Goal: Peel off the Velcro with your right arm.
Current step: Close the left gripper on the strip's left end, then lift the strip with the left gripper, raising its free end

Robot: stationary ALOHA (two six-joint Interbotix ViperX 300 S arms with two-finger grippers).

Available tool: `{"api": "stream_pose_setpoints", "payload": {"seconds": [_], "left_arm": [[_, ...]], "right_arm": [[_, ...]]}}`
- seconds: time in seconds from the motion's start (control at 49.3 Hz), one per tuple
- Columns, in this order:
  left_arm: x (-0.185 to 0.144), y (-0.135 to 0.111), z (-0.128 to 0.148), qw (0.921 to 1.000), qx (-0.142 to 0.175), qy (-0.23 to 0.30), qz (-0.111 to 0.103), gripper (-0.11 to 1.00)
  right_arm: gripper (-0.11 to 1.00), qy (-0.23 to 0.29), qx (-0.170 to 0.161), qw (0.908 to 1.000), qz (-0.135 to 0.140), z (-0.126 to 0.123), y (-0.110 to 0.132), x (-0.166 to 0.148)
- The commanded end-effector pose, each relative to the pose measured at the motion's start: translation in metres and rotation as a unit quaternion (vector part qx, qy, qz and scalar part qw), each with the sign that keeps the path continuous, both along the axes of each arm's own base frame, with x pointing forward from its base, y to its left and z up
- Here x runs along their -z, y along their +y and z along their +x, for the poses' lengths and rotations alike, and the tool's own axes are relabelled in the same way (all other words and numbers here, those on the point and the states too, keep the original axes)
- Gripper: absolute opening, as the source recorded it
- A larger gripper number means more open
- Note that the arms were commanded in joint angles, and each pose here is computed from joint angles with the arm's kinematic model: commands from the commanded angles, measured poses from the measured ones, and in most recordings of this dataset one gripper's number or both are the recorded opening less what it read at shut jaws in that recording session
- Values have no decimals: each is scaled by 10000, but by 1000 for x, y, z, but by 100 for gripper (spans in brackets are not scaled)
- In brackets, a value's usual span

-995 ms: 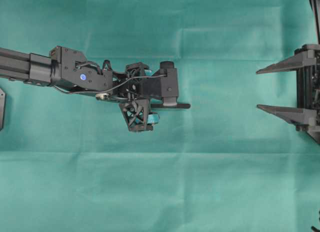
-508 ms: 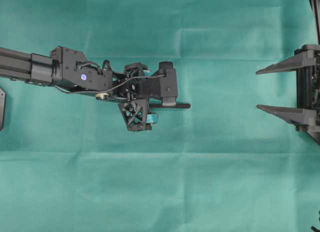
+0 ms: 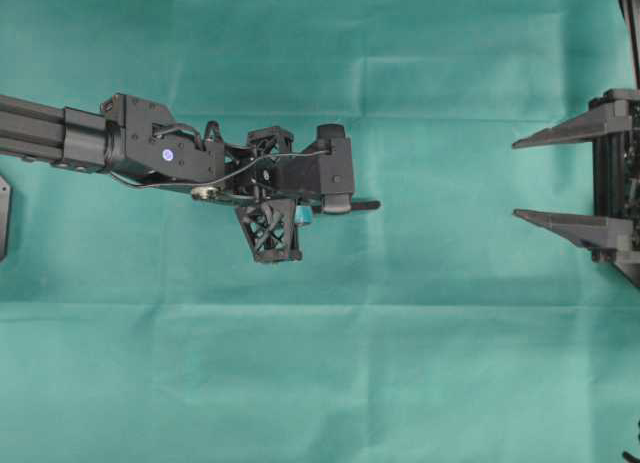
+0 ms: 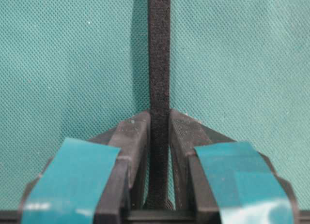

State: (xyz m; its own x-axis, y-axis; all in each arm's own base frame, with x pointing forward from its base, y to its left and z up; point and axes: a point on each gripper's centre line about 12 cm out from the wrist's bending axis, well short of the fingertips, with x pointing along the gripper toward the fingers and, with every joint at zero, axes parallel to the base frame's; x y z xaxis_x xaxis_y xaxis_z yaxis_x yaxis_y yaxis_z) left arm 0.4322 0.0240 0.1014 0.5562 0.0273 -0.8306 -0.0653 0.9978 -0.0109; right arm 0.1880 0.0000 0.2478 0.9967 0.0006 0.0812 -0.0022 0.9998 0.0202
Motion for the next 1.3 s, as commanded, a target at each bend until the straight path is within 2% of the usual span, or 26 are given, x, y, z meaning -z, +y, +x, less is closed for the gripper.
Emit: {"api": "stream_pose_setpoints", "payload": {"seconds": [0.0, 0.223, 0.589, 0.731, 0.893, 1.035, 1.279], "left_arm": [[-21, -3, 3, 9997, 25, -245, 9, 10], [-39, -5, 2, 9992, 49, -391, 15, 10], [-114, -19, -15, 9927, 217, -1186, 34, 10], [-135, -26, -27, 9892, 300, -1437, 31, 10], [-151, -32, -39, 9859, 350, -1634, 9, 10], [-161, -35, -47, 9827, 371, -1815, -11, 10], [-179, -35, -53, 9700, 334, -2408, -49, 10]], "right_arm": [[68, -69, 4, 10000, 0, 2, 0, -5], [68, -84, 3, 10000, 8, 2, 0, -6], [68, -284, 5, 9996, 0, 3, 0, -26], [68, -100, -4, 9999, -61, 8, 0, -41], [68, 54, -35, 9995, -304, 15, 1, -56], [68, 31, -97, 9977, -673, 24, 3, -65], [68, 31, -195, 9916, -1276, 36, 7, -76]]}}
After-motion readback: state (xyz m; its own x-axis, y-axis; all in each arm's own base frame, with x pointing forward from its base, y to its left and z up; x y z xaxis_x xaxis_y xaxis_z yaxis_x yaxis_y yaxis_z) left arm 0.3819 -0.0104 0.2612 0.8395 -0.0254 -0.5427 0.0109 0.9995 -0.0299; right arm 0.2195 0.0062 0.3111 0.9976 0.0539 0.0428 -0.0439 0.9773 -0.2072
